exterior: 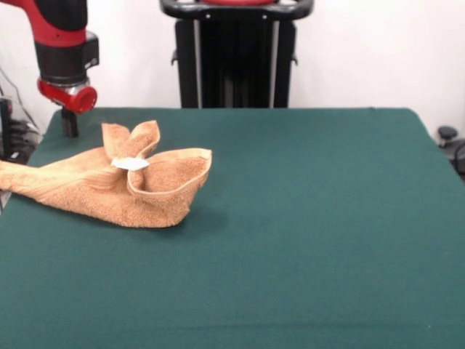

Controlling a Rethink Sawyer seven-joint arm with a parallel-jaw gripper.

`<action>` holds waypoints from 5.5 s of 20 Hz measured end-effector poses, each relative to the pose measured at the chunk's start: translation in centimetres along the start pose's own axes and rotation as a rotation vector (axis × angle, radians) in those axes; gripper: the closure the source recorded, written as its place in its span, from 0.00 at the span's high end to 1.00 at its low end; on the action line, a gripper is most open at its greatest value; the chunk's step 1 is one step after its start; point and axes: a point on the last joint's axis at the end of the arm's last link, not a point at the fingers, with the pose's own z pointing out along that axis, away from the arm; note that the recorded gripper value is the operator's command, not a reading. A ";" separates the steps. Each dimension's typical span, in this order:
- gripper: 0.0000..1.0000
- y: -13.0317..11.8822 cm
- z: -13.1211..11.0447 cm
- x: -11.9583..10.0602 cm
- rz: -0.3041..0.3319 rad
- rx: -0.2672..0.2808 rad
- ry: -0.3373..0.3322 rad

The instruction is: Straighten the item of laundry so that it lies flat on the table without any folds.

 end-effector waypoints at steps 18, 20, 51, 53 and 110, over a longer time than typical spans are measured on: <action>0.00 -1.1 -1.0 -8.6 0.032 0.062 -0.063; 1.00 -1.3 -1.3 -9.4 0.039 0.065 -0.078; 1.00 4.4 -6.1 -13.8 0.126 0.014 -0.119; 1.00 5.5 -6.5 -14.1 0.128 0.007 -0.114; 1.00 16.4 -4.6 -5.3 0.226 0.023 -0.026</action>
